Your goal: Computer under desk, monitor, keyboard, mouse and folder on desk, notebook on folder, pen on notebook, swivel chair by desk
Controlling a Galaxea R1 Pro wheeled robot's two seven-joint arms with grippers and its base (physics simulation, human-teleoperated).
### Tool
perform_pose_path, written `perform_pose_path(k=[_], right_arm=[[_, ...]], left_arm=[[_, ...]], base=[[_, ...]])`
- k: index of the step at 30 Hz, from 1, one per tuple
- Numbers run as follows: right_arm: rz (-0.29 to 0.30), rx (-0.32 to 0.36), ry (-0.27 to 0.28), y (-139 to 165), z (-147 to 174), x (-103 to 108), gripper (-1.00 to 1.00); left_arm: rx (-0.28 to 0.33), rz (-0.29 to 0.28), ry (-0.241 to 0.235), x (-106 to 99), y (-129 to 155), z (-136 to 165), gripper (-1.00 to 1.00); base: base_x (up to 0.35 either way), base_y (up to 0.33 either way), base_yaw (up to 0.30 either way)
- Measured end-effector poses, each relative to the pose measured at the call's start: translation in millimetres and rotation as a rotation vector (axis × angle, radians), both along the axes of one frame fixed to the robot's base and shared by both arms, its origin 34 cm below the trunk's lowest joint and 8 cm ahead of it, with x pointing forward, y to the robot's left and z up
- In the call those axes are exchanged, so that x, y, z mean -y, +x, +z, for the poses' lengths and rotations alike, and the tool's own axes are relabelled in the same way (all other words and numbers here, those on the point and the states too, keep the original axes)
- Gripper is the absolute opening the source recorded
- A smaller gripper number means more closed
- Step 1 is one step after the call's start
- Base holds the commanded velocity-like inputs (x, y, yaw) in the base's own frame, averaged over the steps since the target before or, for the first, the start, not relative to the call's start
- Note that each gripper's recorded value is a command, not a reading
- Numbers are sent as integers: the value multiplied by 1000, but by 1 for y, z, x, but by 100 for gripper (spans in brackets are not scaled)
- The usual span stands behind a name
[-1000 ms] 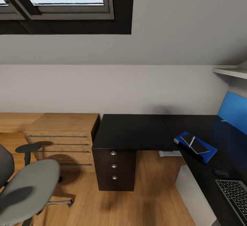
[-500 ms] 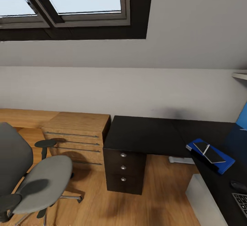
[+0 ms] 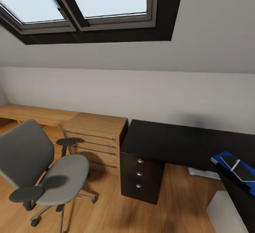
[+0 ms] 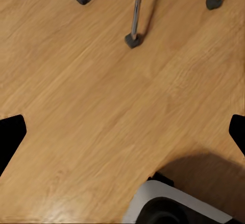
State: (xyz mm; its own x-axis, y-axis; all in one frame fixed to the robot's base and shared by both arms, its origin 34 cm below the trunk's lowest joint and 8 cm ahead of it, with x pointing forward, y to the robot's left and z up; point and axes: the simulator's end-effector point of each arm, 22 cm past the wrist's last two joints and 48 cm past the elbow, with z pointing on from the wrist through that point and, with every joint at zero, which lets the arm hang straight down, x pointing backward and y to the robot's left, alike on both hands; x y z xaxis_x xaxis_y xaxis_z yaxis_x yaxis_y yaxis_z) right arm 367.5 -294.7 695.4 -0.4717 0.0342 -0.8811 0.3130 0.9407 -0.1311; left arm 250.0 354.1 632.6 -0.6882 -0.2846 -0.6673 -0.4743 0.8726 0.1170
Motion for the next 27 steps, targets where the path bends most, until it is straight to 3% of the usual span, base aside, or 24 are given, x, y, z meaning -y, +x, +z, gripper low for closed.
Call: perform_pose_path(k=[3,27], right_arm=[[-11,0,-6,-1,0,3,100],[-19,-8,-14,-2,-1,8,100]], left_arm=[[-27,-5,-11,1,-4,-4,100],[-34,-2,-15,1,-5,-5,100]], base=[[0,0,281],[0,0,282]])
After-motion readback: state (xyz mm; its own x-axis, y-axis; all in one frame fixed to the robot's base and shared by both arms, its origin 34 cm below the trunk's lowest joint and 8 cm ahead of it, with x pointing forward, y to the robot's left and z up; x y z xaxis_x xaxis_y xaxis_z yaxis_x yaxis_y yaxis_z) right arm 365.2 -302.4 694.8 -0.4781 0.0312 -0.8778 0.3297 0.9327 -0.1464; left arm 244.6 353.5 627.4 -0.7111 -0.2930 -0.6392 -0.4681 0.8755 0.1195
